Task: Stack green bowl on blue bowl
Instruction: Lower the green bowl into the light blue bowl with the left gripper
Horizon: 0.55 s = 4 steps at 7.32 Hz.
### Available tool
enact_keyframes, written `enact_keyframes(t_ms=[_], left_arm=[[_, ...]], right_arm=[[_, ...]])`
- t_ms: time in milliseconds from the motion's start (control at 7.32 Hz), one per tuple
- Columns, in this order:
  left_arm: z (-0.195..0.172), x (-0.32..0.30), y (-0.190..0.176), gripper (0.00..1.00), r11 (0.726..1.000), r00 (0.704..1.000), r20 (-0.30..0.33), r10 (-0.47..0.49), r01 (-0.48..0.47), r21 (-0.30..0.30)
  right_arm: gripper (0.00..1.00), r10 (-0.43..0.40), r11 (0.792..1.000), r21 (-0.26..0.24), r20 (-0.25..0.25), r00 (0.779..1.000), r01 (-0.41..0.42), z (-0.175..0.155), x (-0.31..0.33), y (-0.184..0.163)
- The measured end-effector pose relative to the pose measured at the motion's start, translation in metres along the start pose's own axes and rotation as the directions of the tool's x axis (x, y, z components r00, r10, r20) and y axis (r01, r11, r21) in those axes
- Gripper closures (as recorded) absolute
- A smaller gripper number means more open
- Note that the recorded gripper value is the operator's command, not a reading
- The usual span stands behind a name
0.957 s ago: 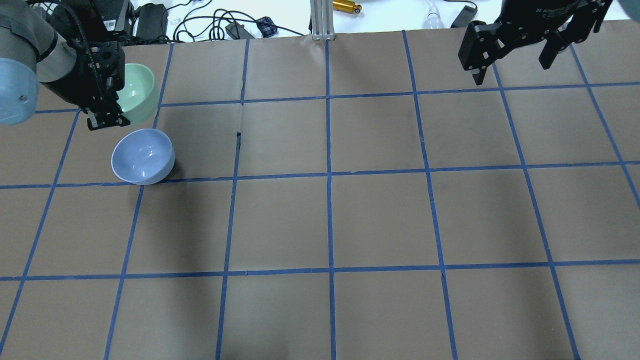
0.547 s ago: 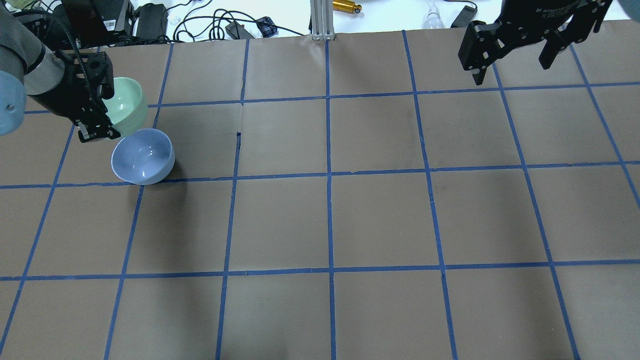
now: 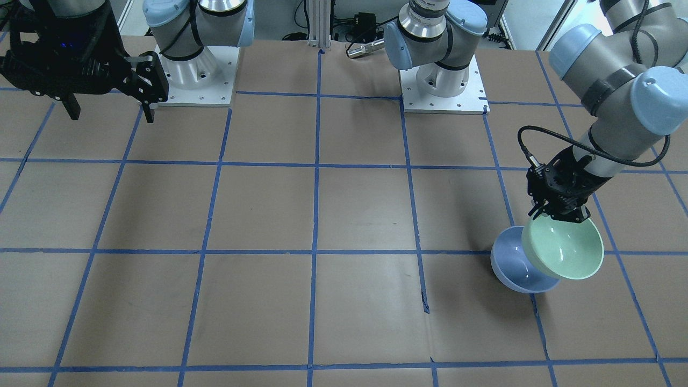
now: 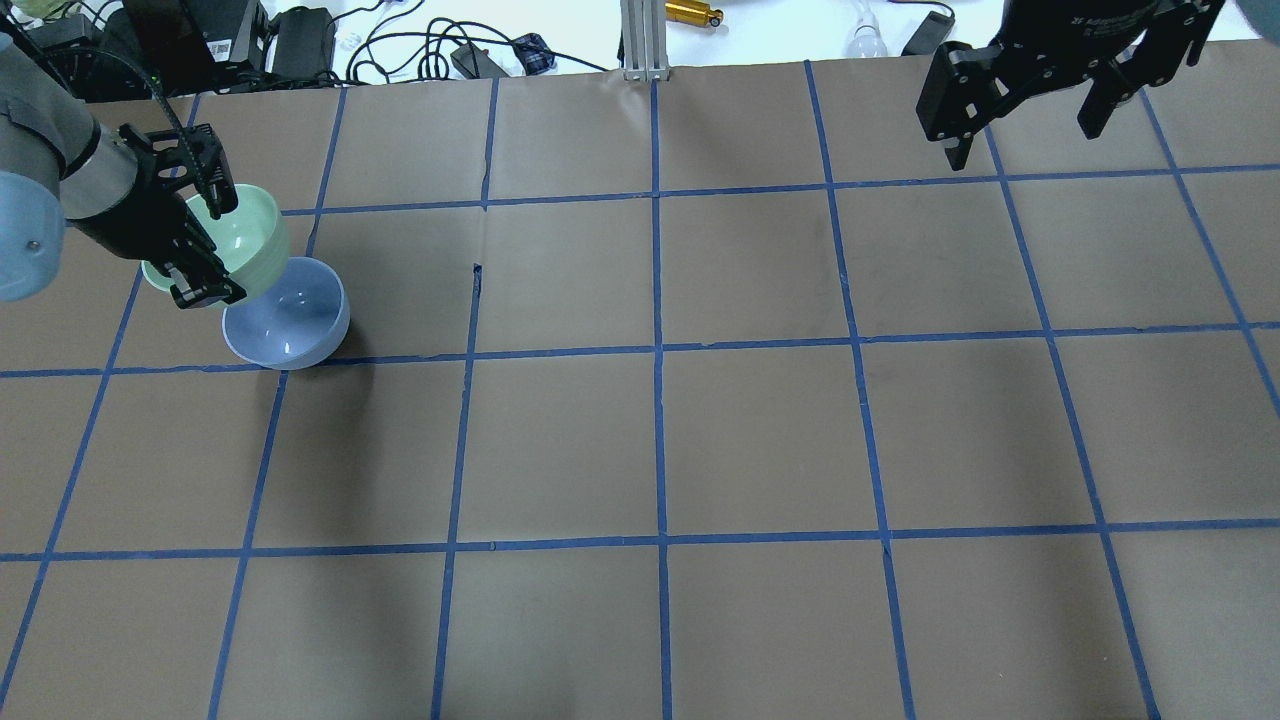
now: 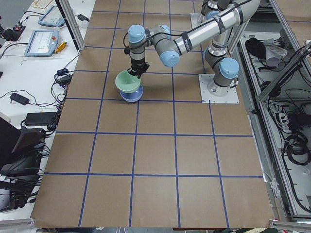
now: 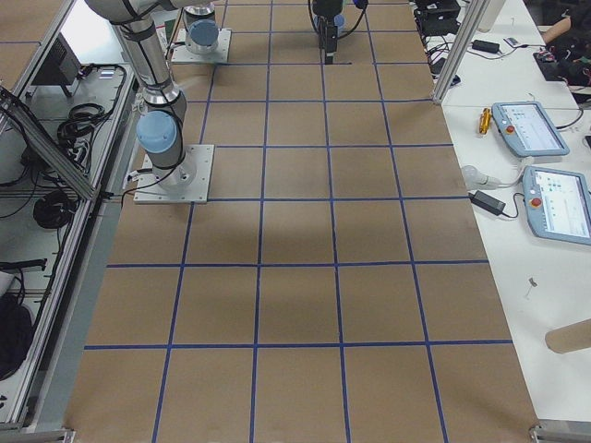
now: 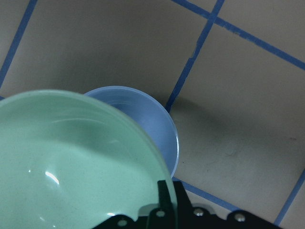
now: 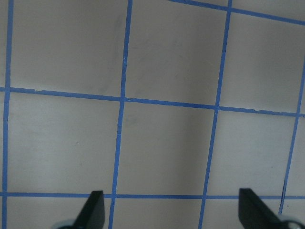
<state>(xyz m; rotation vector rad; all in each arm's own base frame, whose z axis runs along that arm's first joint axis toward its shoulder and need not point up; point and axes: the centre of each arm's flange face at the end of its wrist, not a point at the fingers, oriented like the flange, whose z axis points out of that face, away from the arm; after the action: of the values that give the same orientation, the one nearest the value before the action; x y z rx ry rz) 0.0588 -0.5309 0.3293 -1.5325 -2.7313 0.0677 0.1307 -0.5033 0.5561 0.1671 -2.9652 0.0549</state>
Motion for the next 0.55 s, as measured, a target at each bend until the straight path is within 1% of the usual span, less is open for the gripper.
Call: enact_keyframes(t_ms=[137,410,547], left_arm=[[0.011,0.006,0.001,1.0,1.0,1.0,0.003,-0.029,0.029,-0.001],[0.026,0.009,0.002,1.0,0.999,0.999,-0.009,-0.04,0.04,-0.007],[0.031,0.008,0.001,1.0,0.999,0.999,-0.009,-0.038,0.038,-0.02]], right_arm=[[0.0,0.0,1.0,0.0,0.0,1.0,0.0,0.0,0.0,0.0],[0.0,0.0,1.0,0.0,0.0,1.0,0.0,0.0,0.0,0.0],[0.0,0.0,1.0,0.0,0.0,1.0,0.0,0.0,0.0,0.0]])
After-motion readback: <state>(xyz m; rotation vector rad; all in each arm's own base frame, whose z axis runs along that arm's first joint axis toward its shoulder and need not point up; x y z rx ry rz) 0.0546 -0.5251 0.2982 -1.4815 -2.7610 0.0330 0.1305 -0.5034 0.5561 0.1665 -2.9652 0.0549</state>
